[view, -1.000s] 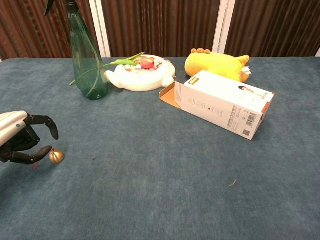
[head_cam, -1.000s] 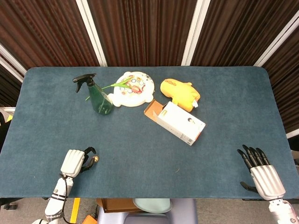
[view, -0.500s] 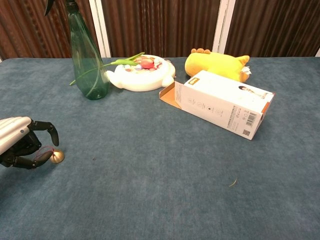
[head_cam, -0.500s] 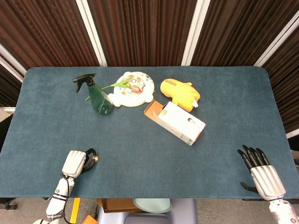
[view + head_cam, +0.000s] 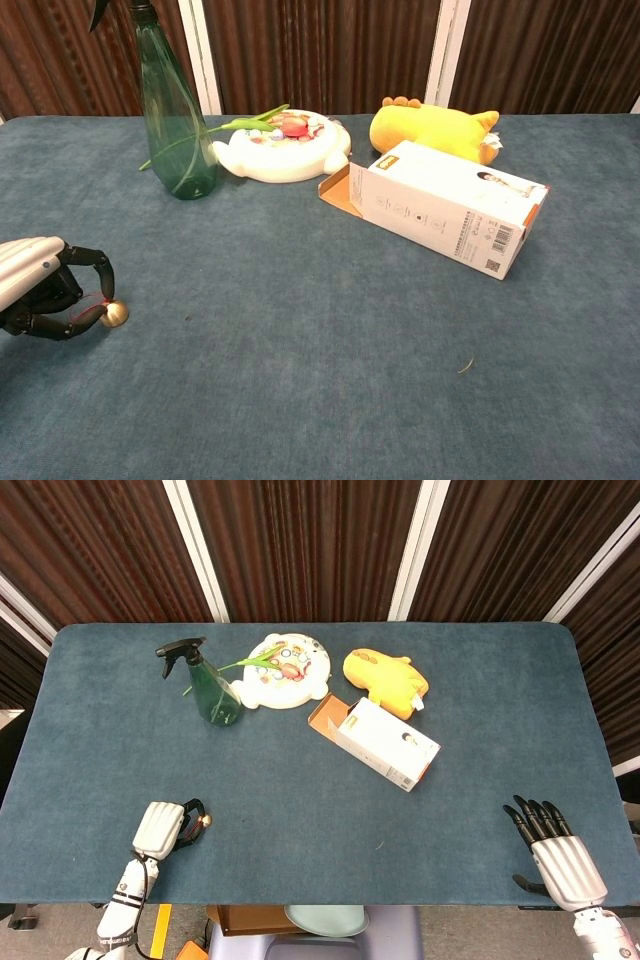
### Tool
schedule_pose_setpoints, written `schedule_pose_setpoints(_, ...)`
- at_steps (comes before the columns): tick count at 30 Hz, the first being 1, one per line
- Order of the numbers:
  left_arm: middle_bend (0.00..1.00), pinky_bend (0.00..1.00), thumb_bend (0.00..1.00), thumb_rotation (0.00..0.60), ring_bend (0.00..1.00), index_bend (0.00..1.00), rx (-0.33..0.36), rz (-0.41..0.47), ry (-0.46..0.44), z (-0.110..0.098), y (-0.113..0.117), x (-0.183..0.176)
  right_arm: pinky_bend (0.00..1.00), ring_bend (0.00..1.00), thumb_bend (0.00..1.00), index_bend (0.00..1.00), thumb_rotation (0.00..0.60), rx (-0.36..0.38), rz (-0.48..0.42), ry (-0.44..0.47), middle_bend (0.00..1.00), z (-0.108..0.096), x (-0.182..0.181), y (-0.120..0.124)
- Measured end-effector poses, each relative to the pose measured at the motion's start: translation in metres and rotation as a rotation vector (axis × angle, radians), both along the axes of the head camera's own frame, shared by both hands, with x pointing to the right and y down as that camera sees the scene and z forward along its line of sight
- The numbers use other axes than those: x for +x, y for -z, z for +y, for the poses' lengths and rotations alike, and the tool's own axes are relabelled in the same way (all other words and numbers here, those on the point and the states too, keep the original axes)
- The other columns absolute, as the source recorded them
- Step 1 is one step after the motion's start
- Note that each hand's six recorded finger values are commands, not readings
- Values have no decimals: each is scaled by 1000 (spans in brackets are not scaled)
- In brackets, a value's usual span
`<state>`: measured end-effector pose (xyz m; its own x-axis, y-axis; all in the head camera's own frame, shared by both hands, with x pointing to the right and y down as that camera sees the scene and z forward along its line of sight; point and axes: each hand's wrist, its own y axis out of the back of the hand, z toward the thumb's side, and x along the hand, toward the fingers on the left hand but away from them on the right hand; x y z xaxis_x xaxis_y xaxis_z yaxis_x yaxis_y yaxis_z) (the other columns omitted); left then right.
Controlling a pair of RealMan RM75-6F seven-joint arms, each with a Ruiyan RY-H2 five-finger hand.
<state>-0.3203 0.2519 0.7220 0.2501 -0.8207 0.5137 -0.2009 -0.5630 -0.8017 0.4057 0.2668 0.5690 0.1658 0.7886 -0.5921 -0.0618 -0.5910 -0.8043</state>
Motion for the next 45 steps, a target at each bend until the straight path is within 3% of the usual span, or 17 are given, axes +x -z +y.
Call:
schedule_pose_setpoints(37,1000,1000,422,600,1000,584,1,-17,-6,-5,-3,1,0,0,240,0,600,7,9,-15,0,-1,3,1)
schedule_pose_setpoints(45,1000,1000,447,600,1000,644,1,-13,-9,-4,-3,3,0,0,240,0,600,6,10,-15,0,-1,3,1)
